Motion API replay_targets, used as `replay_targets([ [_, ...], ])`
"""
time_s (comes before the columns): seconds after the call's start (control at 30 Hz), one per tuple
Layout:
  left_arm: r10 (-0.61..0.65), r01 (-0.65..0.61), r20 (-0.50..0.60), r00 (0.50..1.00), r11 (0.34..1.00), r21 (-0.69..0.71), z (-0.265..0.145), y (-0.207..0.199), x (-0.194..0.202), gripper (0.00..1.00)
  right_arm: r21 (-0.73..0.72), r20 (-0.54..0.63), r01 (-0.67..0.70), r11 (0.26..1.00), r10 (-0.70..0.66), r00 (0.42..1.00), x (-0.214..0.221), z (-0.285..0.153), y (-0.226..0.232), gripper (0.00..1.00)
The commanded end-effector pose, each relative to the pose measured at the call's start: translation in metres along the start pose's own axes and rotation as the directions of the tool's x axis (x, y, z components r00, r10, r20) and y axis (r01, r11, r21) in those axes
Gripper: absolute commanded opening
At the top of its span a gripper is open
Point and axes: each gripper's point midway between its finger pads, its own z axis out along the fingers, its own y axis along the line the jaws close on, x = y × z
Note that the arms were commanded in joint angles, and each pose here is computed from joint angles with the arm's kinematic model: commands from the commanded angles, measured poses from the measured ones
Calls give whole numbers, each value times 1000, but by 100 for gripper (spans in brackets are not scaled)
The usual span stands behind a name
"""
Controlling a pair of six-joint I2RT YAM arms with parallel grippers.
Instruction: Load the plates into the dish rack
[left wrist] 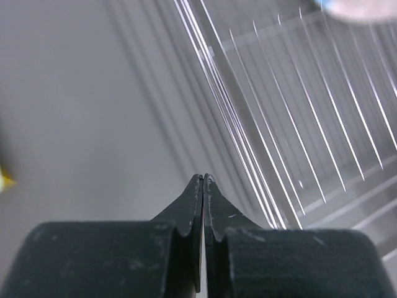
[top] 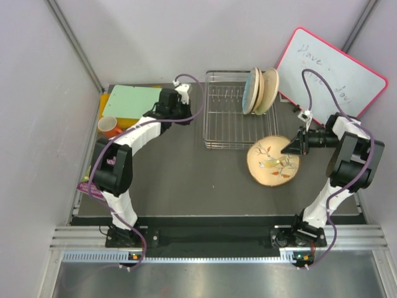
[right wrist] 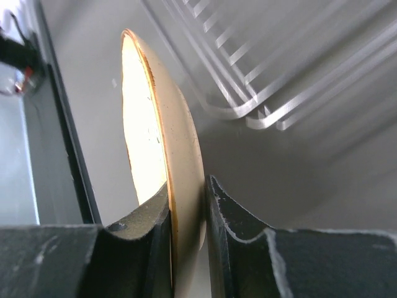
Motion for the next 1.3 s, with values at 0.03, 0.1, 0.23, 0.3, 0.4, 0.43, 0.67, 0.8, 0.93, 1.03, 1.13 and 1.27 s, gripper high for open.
replay_targets([
  [0.03, -23, 22, 58, 998, 1000, 23, -20, -14, -12, 0, -202, 221, -150, 968, 194, 956, -75, 12, 50, 0],
  [0.1, -7, 10, 66, 998, 999, -44, -20, 2, -13, 0, -239, 238, -131, 962, 189, 953, -92, 17, 62, 0],
  [0.23, 7, -3, 47, 999, 997, -80, -4, 19, -7, 0, -311, 284, -101, 945, 194, 939, -132, 17, 83, 0],
  [0.3, 2, -1, 22, 1000, 999, -48, 11, 17, -1, 0, -337, 294, -76, 938, 182, 938, -154, 14, 95, 0],
  [0.4, -17, 17, 10, 1000, 999, -28, 25, 13, 1, 0, -344, 289, -23, 939, 130, 949, -168, 15, 106, 0],
  [0.43, -24, 25, 9, 1000, 999, -32, 27, 12, 1, 0, -348, 290, -5, 937, 113, 950, -175, 15, 110, 0],
  [0.67, 13, -13, -20, 1000, 1000, -3, 28, -28, 17, 0, -351, 293, 107, 930, 1, 956, -219, 16, 112, 0],
  [0.8, 75, -74, -23, 997, 997, 29, 25, -58, 20, 0, -250, 271, 179, 952, -108, 956, -263, 17, 92, 0],
  [0.93, 115, -114, -22, 993, 992, 60, 21, -88, 25, 0, 14, 471, 192, 981, -176, 865, -342, -4, 53, 0],
  [1.03, 102, -100, -18, 995, 992, 76, 15, -98, 26, 0, -72, 589, 2, 997, 41, 807, -382, -24, 54, 0],
  [1.13, 101, -100, -29, 994, 995, 10, 2, -84, 25, 0, 25, 640, -6, 1000, -12, 768, -400, -23, 42, 0],
  [1.27, 60, -60, -3, 998, 987, -150, -26, -27, 16, 0, 225, 612, 26, 974, -162, 774, -413, -1, 45, 0],
])
